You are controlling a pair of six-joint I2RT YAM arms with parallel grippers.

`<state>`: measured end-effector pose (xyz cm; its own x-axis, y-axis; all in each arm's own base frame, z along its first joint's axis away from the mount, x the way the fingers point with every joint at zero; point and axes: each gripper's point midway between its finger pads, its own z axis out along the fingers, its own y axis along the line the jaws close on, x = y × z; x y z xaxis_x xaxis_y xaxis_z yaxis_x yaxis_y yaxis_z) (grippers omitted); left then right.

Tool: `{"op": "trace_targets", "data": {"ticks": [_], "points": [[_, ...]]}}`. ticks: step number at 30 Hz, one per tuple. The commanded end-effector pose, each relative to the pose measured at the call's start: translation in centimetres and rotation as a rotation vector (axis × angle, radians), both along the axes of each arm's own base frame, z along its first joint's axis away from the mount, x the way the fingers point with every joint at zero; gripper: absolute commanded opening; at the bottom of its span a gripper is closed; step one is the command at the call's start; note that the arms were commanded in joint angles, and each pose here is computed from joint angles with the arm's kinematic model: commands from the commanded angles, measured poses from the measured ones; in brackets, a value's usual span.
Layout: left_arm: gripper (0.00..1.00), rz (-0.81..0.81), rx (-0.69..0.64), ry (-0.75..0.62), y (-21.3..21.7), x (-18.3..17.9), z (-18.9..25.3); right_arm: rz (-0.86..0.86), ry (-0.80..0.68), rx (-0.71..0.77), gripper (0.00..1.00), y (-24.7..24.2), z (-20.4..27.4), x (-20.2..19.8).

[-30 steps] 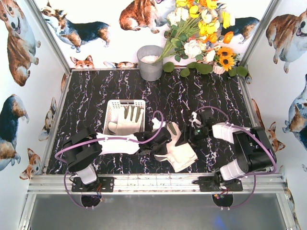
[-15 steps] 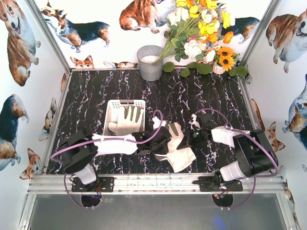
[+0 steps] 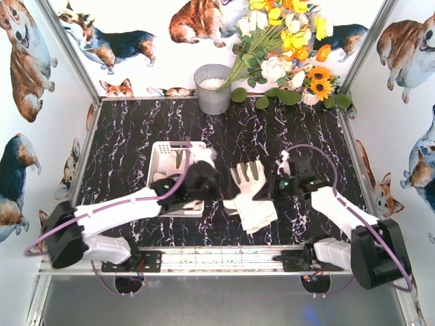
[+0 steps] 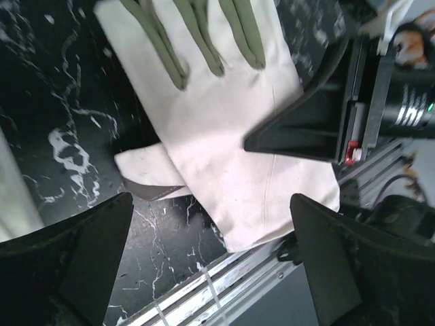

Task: Put the gloves into the storage basket
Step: Pick up the glove from the center of the board, then place the glove in the bin.

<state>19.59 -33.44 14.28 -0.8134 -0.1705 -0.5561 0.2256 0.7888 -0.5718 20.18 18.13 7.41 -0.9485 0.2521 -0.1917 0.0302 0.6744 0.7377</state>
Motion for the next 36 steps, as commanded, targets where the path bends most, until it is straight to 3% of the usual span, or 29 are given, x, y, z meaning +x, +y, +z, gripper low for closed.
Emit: {"op": "trace_targets", "data": {"ticks": [1,7,20,24,31,36], "points": [[0.96,0.039,-0.103,-0.028,2.4,1.5,2.9,0.029,-0.158,0.065,0.0,0.5,5.3,1.4],[1.0,0.03,-0.286,-0.115,4.5,3.1,7.5,0.089,-0.326,0.231,0.0,2.2,12.4,1.7],[1.0,-0.09,-0.448,-0.237,4.2,3.4,12.8,0.302,-0.577,0.527,0.0,4.5,24.8,-1.6],[1.0,-0.158,-0.54,-0.241,3.3,2.4,13.9,0.331,-0.591,0.588,0.0,4.8,26.3,-2.4],[1.0,-0.197,-0.619,-0.244,2.8,1.6,14.4,0.322,-0.605,0.564,0.0,5.0,26.2,-2.4],[0.91,-0.184,-0.693,-0.226,2.5,1.7,15.0,0.308,-0.584,0.511,0.0,5.4,25.1,-2.0]]}}
